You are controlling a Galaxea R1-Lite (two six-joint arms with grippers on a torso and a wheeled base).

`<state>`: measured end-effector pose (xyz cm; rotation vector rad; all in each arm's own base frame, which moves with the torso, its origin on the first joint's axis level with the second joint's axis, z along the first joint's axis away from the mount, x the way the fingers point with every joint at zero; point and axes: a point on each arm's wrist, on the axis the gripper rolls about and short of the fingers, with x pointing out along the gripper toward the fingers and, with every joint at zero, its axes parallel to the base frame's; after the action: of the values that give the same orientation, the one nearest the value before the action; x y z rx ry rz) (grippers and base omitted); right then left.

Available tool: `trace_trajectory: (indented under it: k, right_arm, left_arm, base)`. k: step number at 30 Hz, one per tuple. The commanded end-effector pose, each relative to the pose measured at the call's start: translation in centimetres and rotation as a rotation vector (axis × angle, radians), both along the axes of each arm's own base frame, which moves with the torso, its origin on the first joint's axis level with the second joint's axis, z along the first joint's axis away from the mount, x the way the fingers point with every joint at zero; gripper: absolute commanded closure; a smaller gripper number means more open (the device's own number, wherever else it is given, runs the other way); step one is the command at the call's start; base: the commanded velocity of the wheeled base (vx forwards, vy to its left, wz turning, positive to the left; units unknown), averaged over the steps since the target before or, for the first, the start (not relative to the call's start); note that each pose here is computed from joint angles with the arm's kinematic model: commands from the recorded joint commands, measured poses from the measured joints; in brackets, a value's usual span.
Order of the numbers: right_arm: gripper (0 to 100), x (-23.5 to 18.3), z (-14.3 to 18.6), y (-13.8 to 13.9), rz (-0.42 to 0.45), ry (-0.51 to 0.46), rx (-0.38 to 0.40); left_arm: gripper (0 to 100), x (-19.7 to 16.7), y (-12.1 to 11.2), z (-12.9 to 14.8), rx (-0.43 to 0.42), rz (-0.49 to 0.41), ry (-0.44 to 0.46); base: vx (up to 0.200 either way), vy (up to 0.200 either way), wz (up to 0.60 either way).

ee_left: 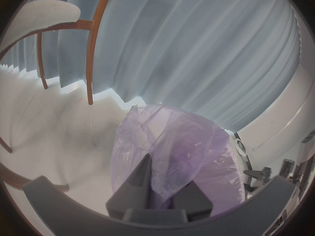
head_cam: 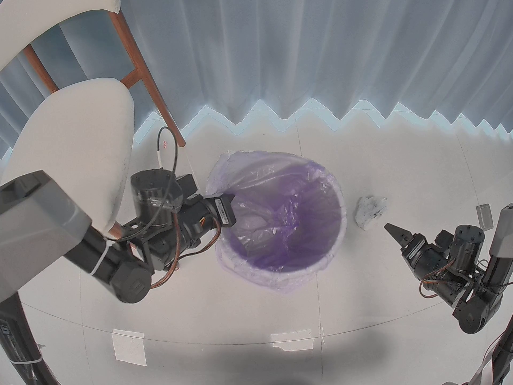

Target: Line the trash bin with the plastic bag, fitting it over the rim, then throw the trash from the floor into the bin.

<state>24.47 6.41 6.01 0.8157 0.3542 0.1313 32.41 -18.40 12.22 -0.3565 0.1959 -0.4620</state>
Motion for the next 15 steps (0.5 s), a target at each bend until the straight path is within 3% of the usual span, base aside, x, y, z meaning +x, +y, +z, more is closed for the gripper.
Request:
trace_trajectory:
  k: [1, 10, 15]
  right_arm:
    - [0, -0.6, 2.3, -2.0, -0.084, -0.052, 0.057]
    - [0, -0.8, 3.1, -2.0, -0.082, -0.086, 0.061]
    - [0, -0.9, 3.3, -2.0, -0.082, -0.093, 0.063]
  left_arm:
    - [100, 5.9, -1.7, -5.3, 0.034, 0.096, 0.065]
    - [100, 8.9, -3.3, -10.1, 0.042, 0.108, 0.079]
    - [100, 9.3, -3.4, -10.9, 0.024, 0.113, 0.071]
  base:
    - [0.0, 0.0, 0.0]
    - [0.0, 0.0, 0.0]
    - [0.0, 0.0, 0.0]
